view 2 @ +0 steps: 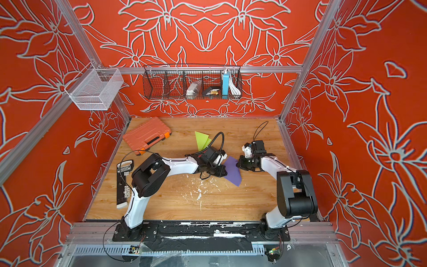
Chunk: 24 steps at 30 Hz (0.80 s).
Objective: Fold the square paper diagonally
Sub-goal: Fold the paper at the center of the board.
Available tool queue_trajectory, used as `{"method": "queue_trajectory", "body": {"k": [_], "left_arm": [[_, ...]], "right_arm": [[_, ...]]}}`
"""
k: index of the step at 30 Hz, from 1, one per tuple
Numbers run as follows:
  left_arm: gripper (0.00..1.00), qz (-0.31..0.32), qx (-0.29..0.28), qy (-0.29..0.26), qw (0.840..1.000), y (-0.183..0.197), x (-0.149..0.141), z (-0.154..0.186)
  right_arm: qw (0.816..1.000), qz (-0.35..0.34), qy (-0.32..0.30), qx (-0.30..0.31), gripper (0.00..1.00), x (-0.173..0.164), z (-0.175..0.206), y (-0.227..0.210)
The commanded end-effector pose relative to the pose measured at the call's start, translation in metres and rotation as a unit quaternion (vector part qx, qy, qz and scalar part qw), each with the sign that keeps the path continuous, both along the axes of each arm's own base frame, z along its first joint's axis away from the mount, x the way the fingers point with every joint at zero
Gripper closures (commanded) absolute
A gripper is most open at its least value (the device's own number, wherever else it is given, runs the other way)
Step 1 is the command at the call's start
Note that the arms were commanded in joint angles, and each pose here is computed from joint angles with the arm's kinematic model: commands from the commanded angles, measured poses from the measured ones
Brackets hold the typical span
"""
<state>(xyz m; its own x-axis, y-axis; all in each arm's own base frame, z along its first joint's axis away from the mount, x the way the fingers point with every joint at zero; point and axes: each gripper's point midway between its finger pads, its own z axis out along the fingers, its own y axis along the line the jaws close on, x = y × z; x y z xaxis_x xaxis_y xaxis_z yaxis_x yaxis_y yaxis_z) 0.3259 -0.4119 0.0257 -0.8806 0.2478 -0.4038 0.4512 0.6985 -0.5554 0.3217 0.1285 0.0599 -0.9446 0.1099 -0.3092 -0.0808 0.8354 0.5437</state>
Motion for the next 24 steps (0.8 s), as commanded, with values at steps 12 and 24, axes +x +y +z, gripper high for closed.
{"method": "queue_trajectory", "body": {"k": [12,24], "left_arm": [[0.88,0.012,0.064,0.027,0.997,0.032,-0.010,-0.030],[0.88,0.015,0.062,0.022,0.998,0.032,-0.009,-0.027]], "right_arm": [[0.999,0.026,0.014,0.034,1.00,0.002,-0.006,0.037],[0.999,0.027,0.025,0.029,0.99,0.001,-0.021,0.047]]}}
